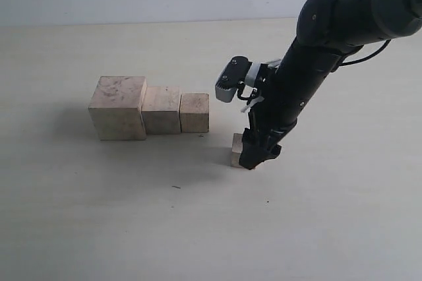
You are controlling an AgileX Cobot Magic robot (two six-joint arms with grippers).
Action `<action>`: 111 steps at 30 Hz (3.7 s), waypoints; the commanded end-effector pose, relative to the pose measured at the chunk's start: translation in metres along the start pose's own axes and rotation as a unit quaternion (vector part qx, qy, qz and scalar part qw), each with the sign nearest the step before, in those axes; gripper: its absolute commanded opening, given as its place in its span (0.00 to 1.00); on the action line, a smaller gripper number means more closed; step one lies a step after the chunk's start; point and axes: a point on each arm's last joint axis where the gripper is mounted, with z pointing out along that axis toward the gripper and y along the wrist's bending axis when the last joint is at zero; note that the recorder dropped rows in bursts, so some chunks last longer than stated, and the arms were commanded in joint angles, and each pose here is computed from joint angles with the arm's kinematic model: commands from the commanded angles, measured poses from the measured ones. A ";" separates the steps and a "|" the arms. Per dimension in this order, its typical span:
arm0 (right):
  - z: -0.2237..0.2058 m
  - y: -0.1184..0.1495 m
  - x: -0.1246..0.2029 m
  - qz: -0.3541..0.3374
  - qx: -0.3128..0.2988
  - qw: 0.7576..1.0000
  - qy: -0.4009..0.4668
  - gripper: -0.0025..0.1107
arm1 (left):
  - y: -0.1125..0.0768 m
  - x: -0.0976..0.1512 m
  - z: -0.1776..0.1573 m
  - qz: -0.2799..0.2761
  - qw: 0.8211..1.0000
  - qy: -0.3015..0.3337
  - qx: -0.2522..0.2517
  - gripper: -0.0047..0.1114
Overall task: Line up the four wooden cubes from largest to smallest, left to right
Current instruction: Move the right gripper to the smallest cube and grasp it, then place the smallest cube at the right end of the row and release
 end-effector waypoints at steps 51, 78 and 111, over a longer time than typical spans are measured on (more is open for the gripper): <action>0.047 -0.050 -0.021 -0.195 0.019 0.978 -0.065 0.02 | 0.000 0.000 0.000 0.002 1.000 -0.008 0.002 0.04; 0.024 -0.047 -0.031 -0.140 0.036 0.985 -0.095 0.62 | 0.000 0.000 0.000 0.002 1.000 -0.008 0.002 0.04; 0.012 -0.063 -0.030 0.002 0.127 0.988 -0.086 0.51 | 0.000 0.000 0.000 0.002 1.000 -0.008 0.002 0.04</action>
